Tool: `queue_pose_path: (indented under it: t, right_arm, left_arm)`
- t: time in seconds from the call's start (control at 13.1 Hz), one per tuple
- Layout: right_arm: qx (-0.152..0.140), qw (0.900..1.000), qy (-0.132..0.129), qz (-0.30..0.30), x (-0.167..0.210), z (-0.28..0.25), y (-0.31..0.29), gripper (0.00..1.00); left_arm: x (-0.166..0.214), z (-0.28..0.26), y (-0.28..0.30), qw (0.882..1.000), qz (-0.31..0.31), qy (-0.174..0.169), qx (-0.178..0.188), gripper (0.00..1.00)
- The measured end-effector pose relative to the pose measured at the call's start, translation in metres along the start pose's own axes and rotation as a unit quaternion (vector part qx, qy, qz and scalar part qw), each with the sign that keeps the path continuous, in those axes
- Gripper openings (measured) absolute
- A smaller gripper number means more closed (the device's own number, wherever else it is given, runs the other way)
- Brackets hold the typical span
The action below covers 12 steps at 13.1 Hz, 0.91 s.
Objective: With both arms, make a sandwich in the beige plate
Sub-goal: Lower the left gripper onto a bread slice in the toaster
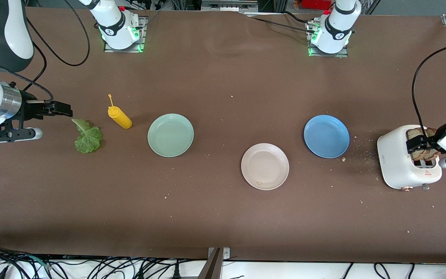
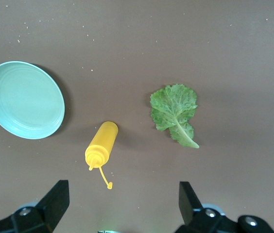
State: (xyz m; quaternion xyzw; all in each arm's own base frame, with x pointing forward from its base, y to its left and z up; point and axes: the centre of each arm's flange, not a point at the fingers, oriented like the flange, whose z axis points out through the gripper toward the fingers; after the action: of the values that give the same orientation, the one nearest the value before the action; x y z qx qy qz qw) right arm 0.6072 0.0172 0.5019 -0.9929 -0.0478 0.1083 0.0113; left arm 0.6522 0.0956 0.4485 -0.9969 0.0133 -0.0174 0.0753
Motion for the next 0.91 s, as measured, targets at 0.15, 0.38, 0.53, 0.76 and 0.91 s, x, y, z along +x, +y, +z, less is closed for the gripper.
queue_pose_path:
  t: [0.15, 0.38, 0.53, 0.76, 0.91]
  right_arm:
    - [0.0, 1.0, 0.0, 0.0, 0.0, 0.0, 0.0, 1.0]
    - [0.0, 1.0, 0.0, 0.0, 0.0, 0.0, 0.0, 1.0]
    - [0.0, 1.0, 0.0, 0.0, 0.0, 0.0, 0.0, 1.0]
    - [0.0, 1.0, 0.0, 0.0, 0.0, 0.0, 0.0, 1.0]
    - [0.0, 1.0, 0.0, 0.0, 0.0, 0.0, 0.0, 1.0]
  left_arm:
    - [-0.004, 0.023, -0.011, 1.0, -0.006, -0.006, 0.001, 1.0]
    - [-0.014, 0.047, -0.032, 1.0, -0.019, -0.007, 0.0, 1.0]
    - [-0.02, 0.063, -0.035, 1.0, -0.02, -0.012, -0.002, 1.0]
    - [-0.031, 0.077, -0.032, 0.999, -0.019, -0.027, -0.006, 1.0]
    - [-0.038, 0.083, -0.037, 0.999, -0.02, -0.035, -0.003, 0.96]
